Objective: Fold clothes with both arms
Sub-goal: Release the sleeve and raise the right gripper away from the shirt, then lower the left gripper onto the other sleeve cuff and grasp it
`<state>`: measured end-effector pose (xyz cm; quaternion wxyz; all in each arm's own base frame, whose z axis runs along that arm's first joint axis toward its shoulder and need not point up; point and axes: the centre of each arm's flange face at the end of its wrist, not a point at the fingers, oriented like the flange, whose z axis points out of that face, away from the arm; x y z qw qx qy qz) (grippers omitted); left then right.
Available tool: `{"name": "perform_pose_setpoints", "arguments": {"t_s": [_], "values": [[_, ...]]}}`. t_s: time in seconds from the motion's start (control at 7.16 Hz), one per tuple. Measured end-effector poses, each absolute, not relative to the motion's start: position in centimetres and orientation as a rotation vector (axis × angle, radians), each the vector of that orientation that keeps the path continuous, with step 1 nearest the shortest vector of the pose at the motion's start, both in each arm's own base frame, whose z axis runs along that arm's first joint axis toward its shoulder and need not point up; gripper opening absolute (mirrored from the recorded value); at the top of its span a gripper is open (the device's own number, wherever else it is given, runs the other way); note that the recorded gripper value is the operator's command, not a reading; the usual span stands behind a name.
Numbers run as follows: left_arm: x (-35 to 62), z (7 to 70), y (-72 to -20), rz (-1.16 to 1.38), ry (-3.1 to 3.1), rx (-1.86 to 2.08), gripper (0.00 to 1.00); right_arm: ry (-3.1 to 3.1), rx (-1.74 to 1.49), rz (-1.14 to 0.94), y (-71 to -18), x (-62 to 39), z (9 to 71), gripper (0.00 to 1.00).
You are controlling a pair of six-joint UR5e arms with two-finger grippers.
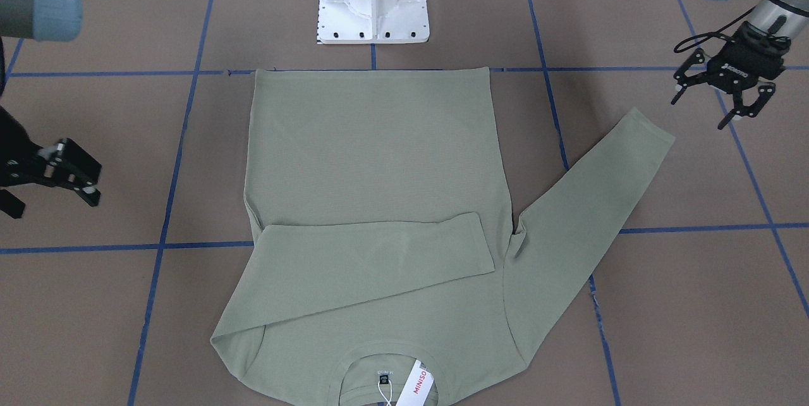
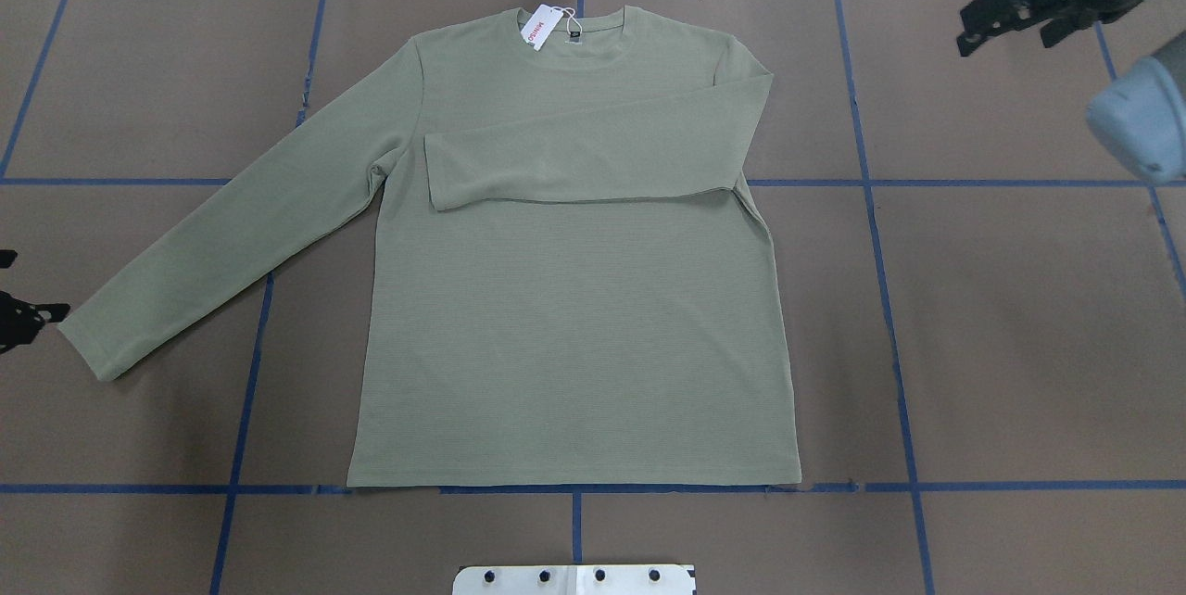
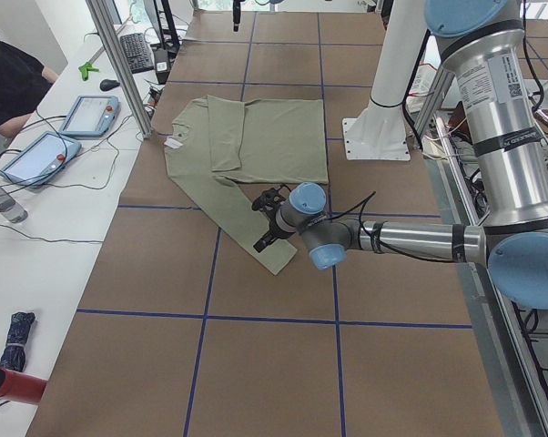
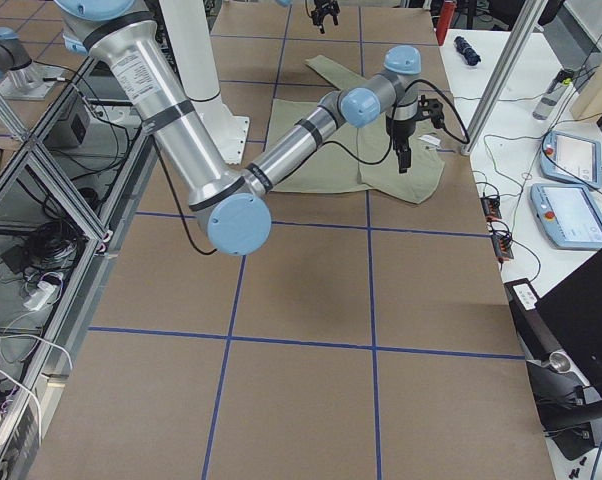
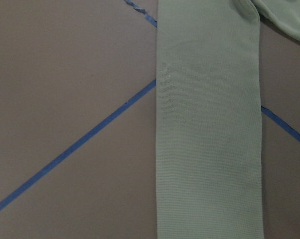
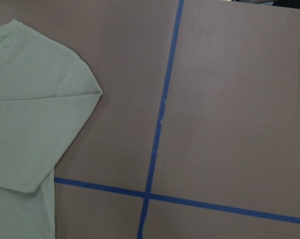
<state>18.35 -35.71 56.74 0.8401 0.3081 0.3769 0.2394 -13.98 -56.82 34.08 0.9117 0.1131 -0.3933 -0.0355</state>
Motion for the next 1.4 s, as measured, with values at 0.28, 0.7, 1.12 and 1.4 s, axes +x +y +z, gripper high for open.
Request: {"name": "perform_pose_setpoints", "arguments": {"t_s": [0.28, 0.7, 1.12, 1.4], "values": [[23.3, 57.6, -33.0, 0.497, 0.786, 0.595, 0.99, -0.813, 0.232, -0.084, -53.5, -11.3, 36.4, 1.00], [25.5, 59.6, -31.5, 0.521, 0.751, 0.566, 0.81, -0.807, 0.230, -0.082, -52.7, -10.8, 37.1, 1.00], [25.8, 60.4, -31.2, 0.529, 0.736, 0.559, 0.78, -0.804, 0.230, -0.080, -52.7, -10.7, 37.1, 1.00], [26.0, 60.6, -31.1, 0.536, 0.735, 0.555, 0.59, -0.802, 0.233, -0.080, -52.7, -10.7, 37.1, 1.00]]}}
